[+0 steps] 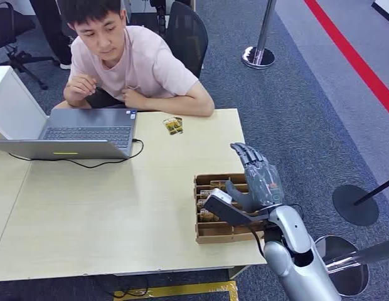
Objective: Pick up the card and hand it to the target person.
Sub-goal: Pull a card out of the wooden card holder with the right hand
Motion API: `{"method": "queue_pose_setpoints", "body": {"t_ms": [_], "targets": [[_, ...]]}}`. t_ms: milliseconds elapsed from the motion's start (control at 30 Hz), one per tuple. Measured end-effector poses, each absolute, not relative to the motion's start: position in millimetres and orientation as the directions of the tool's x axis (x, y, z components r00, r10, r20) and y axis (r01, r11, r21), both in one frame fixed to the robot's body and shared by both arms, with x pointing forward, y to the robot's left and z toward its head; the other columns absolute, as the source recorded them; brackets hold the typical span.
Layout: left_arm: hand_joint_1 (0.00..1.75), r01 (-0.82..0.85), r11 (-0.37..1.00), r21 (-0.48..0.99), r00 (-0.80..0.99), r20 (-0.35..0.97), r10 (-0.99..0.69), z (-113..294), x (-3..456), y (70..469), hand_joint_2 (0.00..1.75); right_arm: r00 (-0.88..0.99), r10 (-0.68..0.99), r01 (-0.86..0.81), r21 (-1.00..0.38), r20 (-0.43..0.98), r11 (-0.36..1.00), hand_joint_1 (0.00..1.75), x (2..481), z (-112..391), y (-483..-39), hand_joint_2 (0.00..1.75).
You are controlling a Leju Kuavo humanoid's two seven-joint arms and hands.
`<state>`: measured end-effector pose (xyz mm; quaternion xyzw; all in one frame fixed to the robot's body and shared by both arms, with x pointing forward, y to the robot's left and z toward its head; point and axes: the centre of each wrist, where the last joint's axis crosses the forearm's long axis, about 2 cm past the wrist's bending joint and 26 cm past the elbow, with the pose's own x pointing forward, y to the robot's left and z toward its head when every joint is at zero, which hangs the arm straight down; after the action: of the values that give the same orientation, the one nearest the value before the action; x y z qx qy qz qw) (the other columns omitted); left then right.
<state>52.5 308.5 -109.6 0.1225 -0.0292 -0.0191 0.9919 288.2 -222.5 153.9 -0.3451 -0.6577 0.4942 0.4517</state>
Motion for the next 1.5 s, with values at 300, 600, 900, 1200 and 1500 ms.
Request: {"method": "queue_pose_setpoints", "body": {"t_ms": [300,600,900,1200,1500], "targets": [[0.00,0.031,0.969,0.244,0.998,0.053,-0.045,-109.6,52.5,308.5,0.00,-0.353,0.901,0.007,-0.962,0.253,0.273,0.89,288.3,153.9,-222.4,1.75],[0.00,0.031,0.969,0.244,0.998,0.053,-0.045,-109.6,52.5,308.5,0.00,-0.354,0.900,0.007,-0.962,0.253,0.273,0.87,288.5,153.8,-222.4,1.75],[0.00,0.031,0.969,0.244,0.998,0.053,-0.045,-109.6,52.5,308.5,0.00,-0.354,0.900,0.007,-0.962,0.253,0.273,0.89,288.6,153.8,-222.3,1.75],[0.00,0.030,0.969,0.244,0.998,0.053,-0.045,-109.6,52.4,308.5,0.00,-0.354,0.900,0.006,-0.962,0.254,0.273,0.89,288.7,153.8,-222.2,1.75],[0.00,0.030,0.969,0.244,0.998,0.053,-0.045,-109.6,52.4,308.5,0.00,-0.355,0.900,0.006,-0.962,0.253,0.273,0.89,288.8,153.8,-222.0,1.75]]}}
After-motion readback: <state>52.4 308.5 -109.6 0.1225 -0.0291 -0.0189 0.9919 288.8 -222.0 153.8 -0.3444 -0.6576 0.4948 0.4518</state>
